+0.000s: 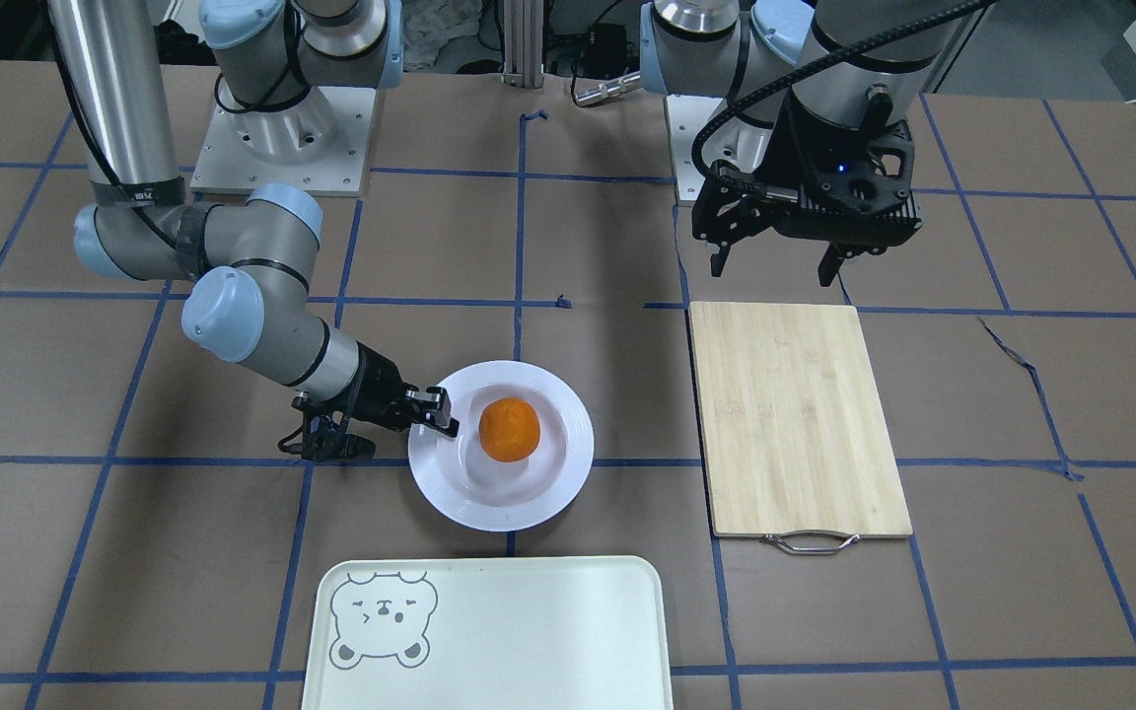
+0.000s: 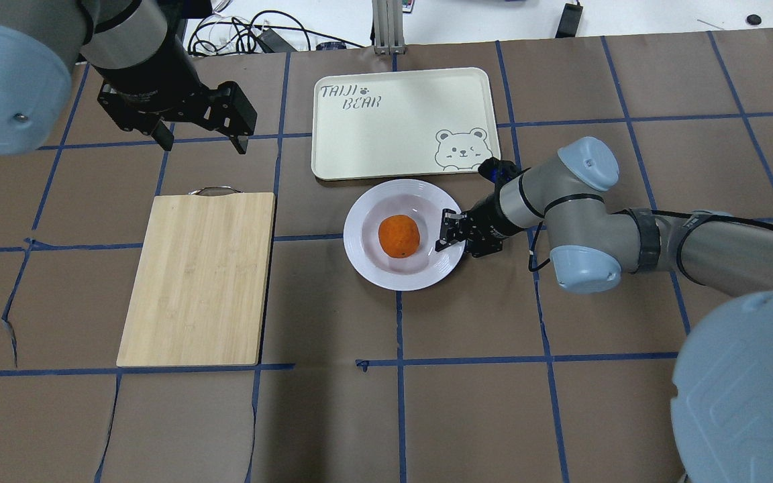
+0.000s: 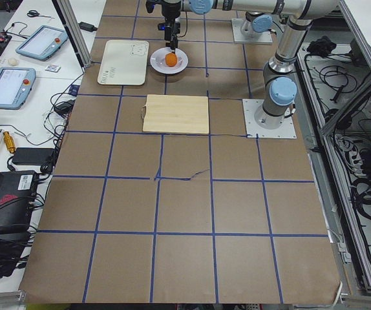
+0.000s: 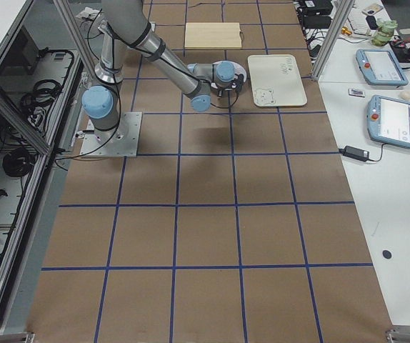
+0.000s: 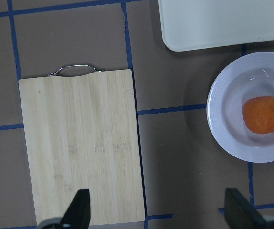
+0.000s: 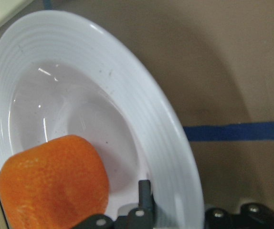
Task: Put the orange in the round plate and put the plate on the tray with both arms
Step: 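Close the right gripper on the plate rim, then lift the plate with the right gripper and carry it onto the bear tray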
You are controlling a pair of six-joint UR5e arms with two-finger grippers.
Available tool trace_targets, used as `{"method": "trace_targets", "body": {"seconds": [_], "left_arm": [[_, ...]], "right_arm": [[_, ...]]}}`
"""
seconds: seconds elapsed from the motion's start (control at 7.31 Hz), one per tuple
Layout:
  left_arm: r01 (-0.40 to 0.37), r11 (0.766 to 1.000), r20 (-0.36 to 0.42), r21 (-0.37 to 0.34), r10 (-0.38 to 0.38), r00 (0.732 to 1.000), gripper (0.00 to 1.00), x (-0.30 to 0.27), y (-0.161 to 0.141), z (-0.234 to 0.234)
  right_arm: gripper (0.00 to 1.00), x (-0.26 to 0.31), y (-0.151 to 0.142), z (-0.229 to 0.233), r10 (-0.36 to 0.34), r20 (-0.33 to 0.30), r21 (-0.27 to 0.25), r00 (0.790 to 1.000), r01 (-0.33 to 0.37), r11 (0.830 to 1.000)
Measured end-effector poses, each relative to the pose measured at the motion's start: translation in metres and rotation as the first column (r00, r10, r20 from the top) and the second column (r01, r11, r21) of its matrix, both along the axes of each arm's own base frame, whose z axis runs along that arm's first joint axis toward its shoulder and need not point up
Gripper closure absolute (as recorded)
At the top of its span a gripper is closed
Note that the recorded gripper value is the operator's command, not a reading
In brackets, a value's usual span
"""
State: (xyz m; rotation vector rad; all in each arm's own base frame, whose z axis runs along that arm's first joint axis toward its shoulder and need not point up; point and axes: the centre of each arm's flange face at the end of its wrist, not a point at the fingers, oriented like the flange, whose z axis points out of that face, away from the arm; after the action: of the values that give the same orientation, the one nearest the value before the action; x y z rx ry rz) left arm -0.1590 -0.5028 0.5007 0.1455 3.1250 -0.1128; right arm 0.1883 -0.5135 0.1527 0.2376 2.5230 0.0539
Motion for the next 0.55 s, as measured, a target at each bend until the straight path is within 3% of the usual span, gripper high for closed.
{"method": "trace_targets", "body": {"seconds": [0.41,0.55], "left_arm": [[-0.001,1.0,0.001,-0.001,0.001,1.0,0.0,0.0004,0.0002,0.0003],[-0.001,1.0,0.0,-0.001,0.001,1.0,0.0,0.0004,0.0003,0.0003]], "right_arm": [[1.0,0.0003,-0.0013,0.0046,-0.03,0.006,0.011,1.0,0.03,1.0],[1.0,-0.0001,-0.0025,0.0065,-0.047,0.009,0.018,0.999,0.047,0.999]]}}
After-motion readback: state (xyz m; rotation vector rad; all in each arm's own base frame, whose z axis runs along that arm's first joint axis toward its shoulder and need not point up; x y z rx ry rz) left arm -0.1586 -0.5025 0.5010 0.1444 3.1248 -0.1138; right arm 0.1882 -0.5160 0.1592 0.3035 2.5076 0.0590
